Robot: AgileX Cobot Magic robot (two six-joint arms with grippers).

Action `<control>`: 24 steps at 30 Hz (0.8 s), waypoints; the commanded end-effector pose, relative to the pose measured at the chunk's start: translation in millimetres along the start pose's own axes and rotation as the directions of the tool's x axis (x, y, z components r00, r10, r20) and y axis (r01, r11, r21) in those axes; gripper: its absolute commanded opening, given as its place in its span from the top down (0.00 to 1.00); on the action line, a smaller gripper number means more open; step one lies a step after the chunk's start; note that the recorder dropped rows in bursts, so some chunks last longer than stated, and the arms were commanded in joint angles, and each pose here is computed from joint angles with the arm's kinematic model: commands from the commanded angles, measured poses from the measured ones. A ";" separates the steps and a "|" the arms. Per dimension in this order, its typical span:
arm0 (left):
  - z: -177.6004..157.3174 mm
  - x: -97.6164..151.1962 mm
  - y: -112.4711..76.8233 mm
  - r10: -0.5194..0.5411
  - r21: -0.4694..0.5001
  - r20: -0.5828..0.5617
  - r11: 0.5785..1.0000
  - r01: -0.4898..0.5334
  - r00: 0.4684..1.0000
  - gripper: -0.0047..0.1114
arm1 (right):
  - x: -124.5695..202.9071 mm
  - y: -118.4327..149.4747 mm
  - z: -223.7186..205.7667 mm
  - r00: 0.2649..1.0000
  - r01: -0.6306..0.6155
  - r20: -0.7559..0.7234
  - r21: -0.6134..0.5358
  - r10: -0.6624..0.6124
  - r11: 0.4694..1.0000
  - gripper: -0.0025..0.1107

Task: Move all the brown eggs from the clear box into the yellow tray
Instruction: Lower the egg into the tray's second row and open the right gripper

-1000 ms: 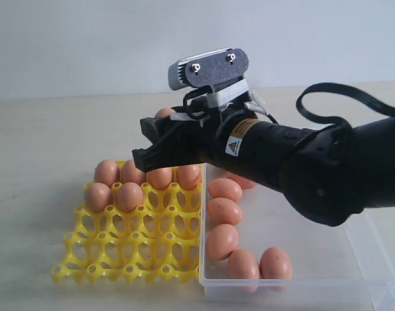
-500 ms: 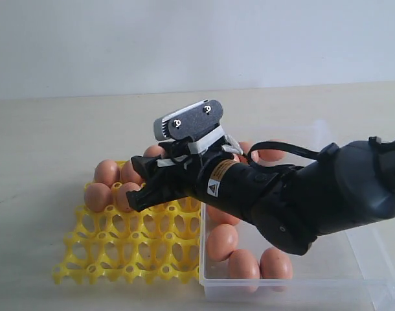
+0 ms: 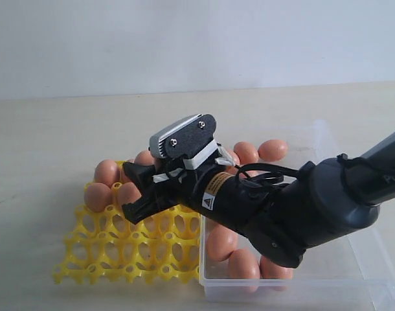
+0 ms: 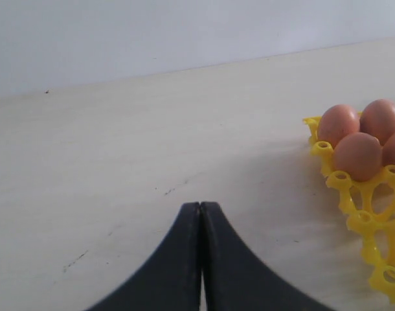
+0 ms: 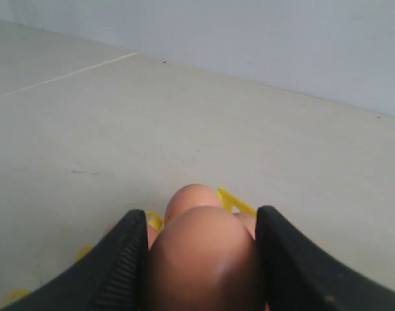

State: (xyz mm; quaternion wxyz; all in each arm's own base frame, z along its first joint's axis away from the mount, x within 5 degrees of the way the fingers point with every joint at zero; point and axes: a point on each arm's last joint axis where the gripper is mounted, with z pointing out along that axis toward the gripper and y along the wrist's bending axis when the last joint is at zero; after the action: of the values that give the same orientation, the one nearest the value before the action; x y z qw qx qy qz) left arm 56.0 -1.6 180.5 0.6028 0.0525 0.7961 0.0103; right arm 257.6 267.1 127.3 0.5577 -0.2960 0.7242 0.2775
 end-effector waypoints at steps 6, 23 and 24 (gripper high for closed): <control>-0.2 -2.3 -0.4 -0.005 0.008 0.014 1.000 0.005 1.000 0.96 | 7.0 1.5 3.5 0.998 0.052 0.036 -0.017 -0.051 0.999 0.98; -0.2 -2.3 -0.4 -0.005 0.008 0.014 1.000 0.005 1.000 0.96 | -5.0 0.4 11.9 0.990 0.119 0.079 0.002 -0.119 0.993 0.98; -0.2 -2.3 -0.4 -0.005 0.008 0.014 1.000 0.005 1.000 0.96 | -3.7 0.1 12.0 0.989 0.130 0.065 0.005 -0.130 0.991 0.98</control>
State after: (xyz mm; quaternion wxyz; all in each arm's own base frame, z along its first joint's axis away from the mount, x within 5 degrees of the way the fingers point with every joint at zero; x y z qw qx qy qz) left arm 56.0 -1.6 180.5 0.6028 0.0525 0.7961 0.0103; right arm 264.9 274.9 126.7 0.5935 -0.3270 0.6890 0.2573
